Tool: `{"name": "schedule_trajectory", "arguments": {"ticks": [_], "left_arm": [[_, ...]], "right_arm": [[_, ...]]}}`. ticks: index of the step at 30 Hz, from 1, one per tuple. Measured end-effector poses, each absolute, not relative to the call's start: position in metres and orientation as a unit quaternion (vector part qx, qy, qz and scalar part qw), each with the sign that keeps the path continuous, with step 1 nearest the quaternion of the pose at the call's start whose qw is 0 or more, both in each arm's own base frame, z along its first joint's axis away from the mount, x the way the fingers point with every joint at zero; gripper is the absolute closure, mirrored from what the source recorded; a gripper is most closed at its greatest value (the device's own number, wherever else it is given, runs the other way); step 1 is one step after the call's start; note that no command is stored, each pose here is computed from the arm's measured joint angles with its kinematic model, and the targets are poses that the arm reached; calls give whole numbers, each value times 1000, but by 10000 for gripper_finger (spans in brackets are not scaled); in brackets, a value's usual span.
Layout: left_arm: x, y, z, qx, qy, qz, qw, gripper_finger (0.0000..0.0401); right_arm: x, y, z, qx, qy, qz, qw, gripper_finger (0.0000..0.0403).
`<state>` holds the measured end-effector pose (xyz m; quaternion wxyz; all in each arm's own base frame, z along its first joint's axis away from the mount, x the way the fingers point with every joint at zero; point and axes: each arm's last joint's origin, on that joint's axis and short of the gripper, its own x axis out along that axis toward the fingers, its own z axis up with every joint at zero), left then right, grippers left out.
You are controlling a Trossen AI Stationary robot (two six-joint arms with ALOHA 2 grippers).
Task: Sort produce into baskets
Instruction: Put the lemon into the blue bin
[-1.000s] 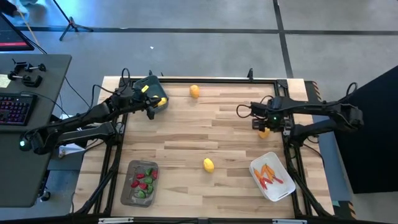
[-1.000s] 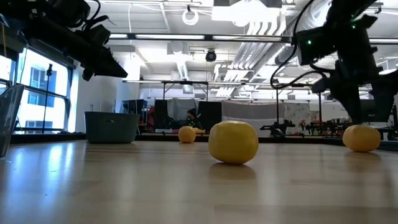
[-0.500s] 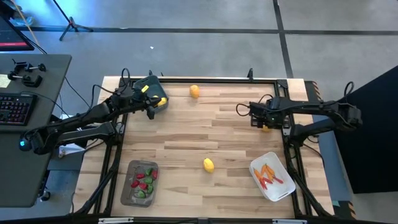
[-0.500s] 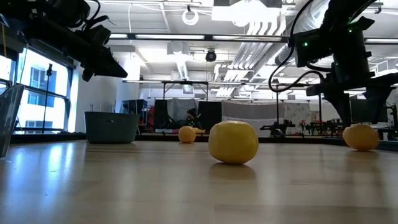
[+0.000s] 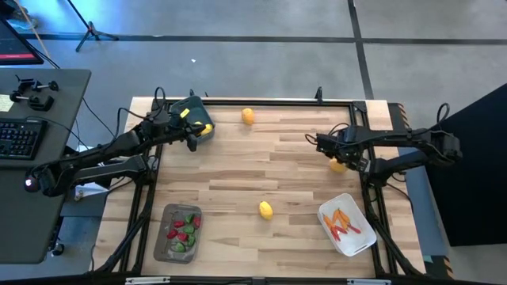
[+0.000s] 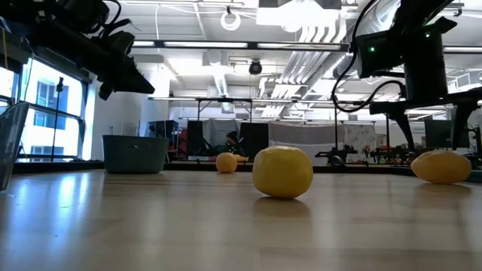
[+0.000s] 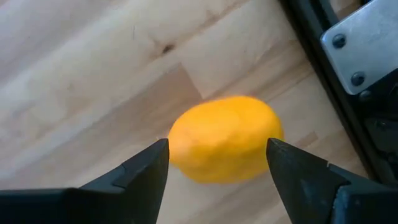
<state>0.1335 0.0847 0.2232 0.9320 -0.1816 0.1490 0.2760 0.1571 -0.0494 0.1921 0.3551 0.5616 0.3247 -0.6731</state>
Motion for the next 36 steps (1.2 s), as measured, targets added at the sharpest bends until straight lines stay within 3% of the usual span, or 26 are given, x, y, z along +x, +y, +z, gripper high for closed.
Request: {"name": "schedule_trajectory", "arguments": {"ticks": [11,16,26,30,36], "left_arm": [[133,85,223,-147,163,270,938,401],[133,84,222,-138,167,269,939,401],[133,85,222,-138,167,269,939,401],[133,85,222,-138,167,269,938,401],[133,85,222,-165,159,274,934,401]], "right_arm": [[158,-52,184,561,310,-671,374,141],[166,-54,176,549,348,-609,455,141],[186,-56,215,458,484,-434,607,141],[193,-50,225,493,482,-397,606,141],[199,-23,225,565,419,-470,532,114]]}}
